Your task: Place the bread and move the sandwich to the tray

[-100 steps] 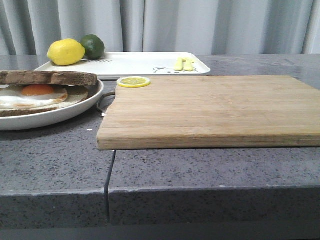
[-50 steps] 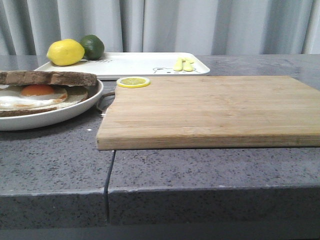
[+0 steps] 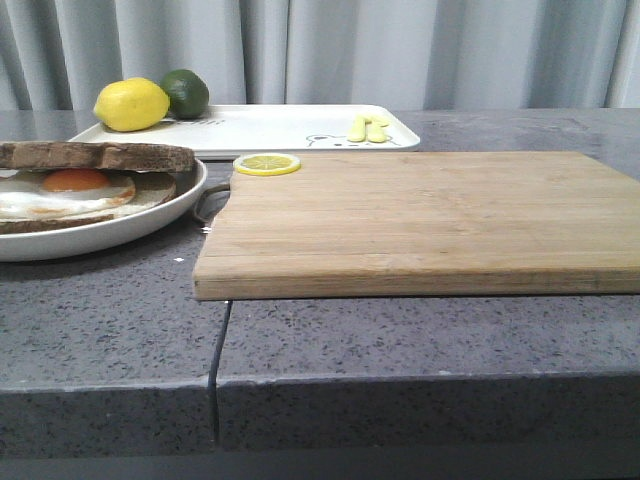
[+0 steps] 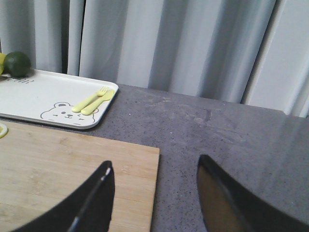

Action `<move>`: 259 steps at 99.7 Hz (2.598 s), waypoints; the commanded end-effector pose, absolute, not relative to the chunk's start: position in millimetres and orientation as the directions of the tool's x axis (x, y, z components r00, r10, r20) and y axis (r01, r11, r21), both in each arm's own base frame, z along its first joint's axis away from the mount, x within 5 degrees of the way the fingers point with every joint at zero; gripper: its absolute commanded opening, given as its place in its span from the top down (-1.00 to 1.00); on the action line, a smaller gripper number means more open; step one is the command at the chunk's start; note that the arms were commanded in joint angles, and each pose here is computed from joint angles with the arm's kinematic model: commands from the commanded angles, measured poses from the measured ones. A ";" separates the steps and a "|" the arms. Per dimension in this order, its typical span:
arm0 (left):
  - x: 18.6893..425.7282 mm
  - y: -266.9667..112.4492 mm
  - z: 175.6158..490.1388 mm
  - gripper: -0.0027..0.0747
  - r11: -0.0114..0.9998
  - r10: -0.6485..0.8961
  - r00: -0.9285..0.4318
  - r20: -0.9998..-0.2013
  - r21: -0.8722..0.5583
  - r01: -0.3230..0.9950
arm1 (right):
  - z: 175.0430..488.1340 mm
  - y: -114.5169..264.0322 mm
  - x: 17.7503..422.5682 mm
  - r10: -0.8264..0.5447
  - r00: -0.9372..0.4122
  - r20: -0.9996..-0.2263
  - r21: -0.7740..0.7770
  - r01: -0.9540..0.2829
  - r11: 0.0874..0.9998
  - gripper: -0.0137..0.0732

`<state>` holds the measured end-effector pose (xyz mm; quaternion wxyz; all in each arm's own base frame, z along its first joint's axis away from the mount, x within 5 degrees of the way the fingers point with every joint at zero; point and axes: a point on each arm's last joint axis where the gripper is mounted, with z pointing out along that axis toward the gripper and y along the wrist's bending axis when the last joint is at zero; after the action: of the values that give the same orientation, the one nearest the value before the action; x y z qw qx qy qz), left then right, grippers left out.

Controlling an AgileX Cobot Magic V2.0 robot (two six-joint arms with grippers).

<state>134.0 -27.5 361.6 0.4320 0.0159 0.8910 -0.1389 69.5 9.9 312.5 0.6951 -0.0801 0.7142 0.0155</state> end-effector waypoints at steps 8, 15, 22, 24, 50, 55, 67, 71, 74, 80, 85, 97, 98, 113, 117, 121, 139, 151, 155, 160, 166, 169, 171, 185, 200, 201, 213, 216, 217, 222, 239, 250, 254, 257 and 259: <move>136.9 -28.2 376.6 -0.01 0.955 -0.126 -0.556 -0.822 -0.253 0.157 | 331.1 8.0 68.2 -0.083 0.116 -0.990 -0.095 -0.103 0.990 -0.25; 136.9 -28.2 376.6 -0.01 0.955 -0.126 -0.556 -0.822 -0.253 0.157 | 332.1 7.9 68.1 -0.082 0.126 -0.989 -0.095 -0.101 0.990 -0.25; 136.9 -28.2 376.6 -0.01 0.955 -0.126 -0.556 -0.822 -0.253 0.157 | 332.1 7.9 68.1 -0.082 0.126 -0.989 -0.095 -0.100 0.990 -0.25; 136.9 -28.2 376.6 -0.01 0.955 -0.126 -0.556 -0.822 -0.253 0.157 | 332.1 7.9 68.1 -0.082 0.126 -0.989 -0.095 -0.100 0.990 -0.25; 136.9 -28.2 376.6 -0.01 0.955 -0.126 -0.556 -0.822 -0.253 0.157 | 332.0 8.0 68.1 -0.082 0.125 -0.989 -0.095 -0.101 0.990 -0.25; 136.9 -28.2 376.6 -0.01 0.955 -0.126 -0.556 -0.822 -0.253 0.157 | 332.0 8.0 68.1 -0.082 0.125 -0.989 -0.095 -0.101 0.990 -0.25; 136.9 -28.2 376.6 -0.01 0.955 -0.126 -0.556 -0.822 -0.253 0.157 | 332.0 8.0 68.1 -0.082 0.125 -0.989 -0.095 -0.101 0.990 -0.25; 137.1 -28.1 376.9 -0.01 0.955 -0.127 -0.552 -0.824 -0.253 0.157 | 331.9 8.0 68.1 -0.082 0.124 -0.989 -0.095 -0.101 0.990 -0.25; 137.2 -28.1 377.1 -0.01 0.955 -0.128 -0.550 -0.825 -0.253 0.157 | 331.9 8.0 68.1 -0.082 0.124 -0.989 -0.095 -0.101 0.990 -0.25; 137.2 -28.1 377.1 -0.01 0.955 -0.128 -0.550 -0.825 -0.253 0.157 | 331.9 8.0 68.1 -0.082 0.124 -0.989 -0.095 -0.101 0.990 -0.25; 137.2 -28.1 377.1 -0.01 0.955 -0.128 -0.550 -0.825 -0.253 0.157 | 331.9 8.0 68.1 -0.082 0.124 -0.989 -0.095 -0.101 0.990 -0.25; 138.8 -25.6 378.4 -0.01 0.964 -0.110 -0.526 -0.843 -0.219 0.149 | 331.9 8.0 68.1 -0.082 0.124 -0.989 -0.095 -0.101 0.990 -0.25; 138.9 -25.3 378.5 -0.01 0.965 -0.109 -0.524 -0.845 -0.216 0.148 | 331.9 8.0 68.1 -0.082 0.124 -0.989 -0.095 -0.101 0.990 -0.25; 149.8 -24.4 375.4 -0.01 0.969 -0.110 -0.527 -0.843 -0.209 0.131 | 331.8 8.0 68.1 -0.082 0.123 -0.989 -0.095 -0.101 0.990 -0.25; 153.5 -24.6 373.4 -0.01 0.969 -0.110 -0.537 -0.836 -0.210 0.128 | 331.8 8.0 68.1 -0.082 0.123 -0.989 -0.095 -0.101 0.990 -0.25; 159.2 -24.9 370.0 -0.01 0.969 -0.110 -0.554 -0.825 -0.212 0.124 | 331.8 8.0 68.1 -0.082 0.123 -0.989 -0.095 -0.101 0.990 -0.25; 187.3 -25.7 352.4 -0.01 0.971 -0.111 -0.622 -0.775 -0.217 0.097 | 331.6 8.0 68.1 -0.082 0.121 -0.989 -0.095 -0.102 0.990 -0.25; 202.0 -25.7 344.2 -0.01 0.971 -0.133 -0.636 -0.761 -0.229 0.072 | 330.6 8.1 68.2 -0.084 0.110 -0.990 -0.095 -0.104 0.990 -0.25; 206.7 -25.6 342.1 -0.01 0.971 -0.139 -0.635 -0.760 -0.232 0.065 | 330.1 8.2 68.3 -0.084 0.104 -0.991 -0.095 -0.105 0.990 -0.25; 211.7 -25.5 339.9 -0.01 0.970 -0.147 -0.632 -0.761 -0.236 0.058 | 329.7 8.2 68.3 -0.085 0.100 -0.991 -0.095 -0.105 0.990 -0.25; 217.2 -25.5 336.6 -0.01 0.971 -0.150 -0.634 -0.759 -0.235 0.052 | 329.2 8.2 68.3 -0.085 0.095 -0.992 -0.095 -0.106 0.990 -0.25; 220.3 -25.5 334.5 -0.01 0.971 -0.151 -0.636 -0.757 -0.235 0.049 | 329.0 8.3 68.3 -0.086 0.093 -0.992 -0.095 -0.107 0.990 -0.25; 221.4 -25.5 333.6 -0.01 0.971 -0.151 -0.638 -0.755 -0.235 0.048 | 329.0 8.3 68.3 -0.086 0.093 -0.992 -0.095 -0.107 0.990 -0.25; 233.5 -25.8 323.1 -0.01 0.972 -0.153 -0.660 -0.735 -0.234 0.035 | 328.3 8.3 68.4 -0.087 0.085 -0.993 -0.096 -0.108 0.990 -0.25; 247.4 -25.7 311.8 -0.01 0.970 -0.175 -0.672 -0.720 -0.245 0.009 | 327.9 8.4 68.4 -0.087 0.080 -0.993 -0.096 -0.109 0.989 -0.25; 247.6 -25.7 311.9 -0.01 0.970 -0.176 -0.670 -0.722 -0.245 0.009 | 327.9 8.4 68.4 -0.087 0.080 -0.993 -0.096 -0.109 0.989 -0.25; 250.9 -25.4 310.7 -0.01 0.970 -0.179 -0.662 -0.728 -0.244 0.006 | 327.9 8.4 68.4 -0.087 0.080 -0.993 -0.096 -0.109 0.989 -0.25; 251.1 -25.3 311.0 -0.01 0.970 -0.180 -0.658 -0.731 -0.244 0.006 | 327.9 8.4 68.4 -0.087 0.080 -0.993 -0.096 -0.109 0.989 -0.25; 251.2 -25.3 311.1 -0.01 0.969 -0.182 -0.657 -0.732 -0.245 0.005 | 327.9 8.4 68.4 -0.087 0.080 -0.993 -0.096 -0.109 0.989 -0.25; 251.7 -25.2 311.6 -0.01 0.969 -0.183 -0.651 -0.736 -0.245 0.005 | 327.9 8.4 68.4 -0.087 0.080 -0.993 -0.096 -0.109 0.989 -0.25; 252.4 -25.0 312.4 -0.01 0.968 -0.191 -0.642 -0.743 -0.250 0.001 | 327.9 8.4 68.4 -0.087 0.080 -0.993 -0.096 -0.109 0.989 -0.25; 252.4 -24.3 312.3 -0.01 0.972 -0.176 -0.642 -0.746 -0.233 0.005 | 327.9 8.4 68.4 -0.087 0.080 -0.993 -0.096 -0.109 0.989 -0.25; 252.4 -23.8 312.1 -0.01 0.975 -0.165 -0.642 -0.749 -0.222 0.007 | 327.9 8.4 68.4 -0.087 0.080 -0.993 -0.096 -0.109 0.989 -0.25; 252.7 -23.5 311.7 -0.01 0.976 -0.160 -0.643 -0.749 -0.216 0.008 | 327.9 8.4 68.4 -0.087 0.080 -0.993 -0.096 -0.109 0.989 -0.25; 253.1 -23.3 311.1 -0.01 0.978 -0.155 -0.645 -0.749 -0.210 0.009 | 327.9 8.4 68.4 -0.087 0.080 -0.993 -0.096 -0.109 0.989 -0.25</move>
<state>248.6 -25.0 293.2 0.3708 -0.0372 0.9226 -0.0999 69.5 9.8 313.2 0.6978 -0.0790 0.7118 0.0159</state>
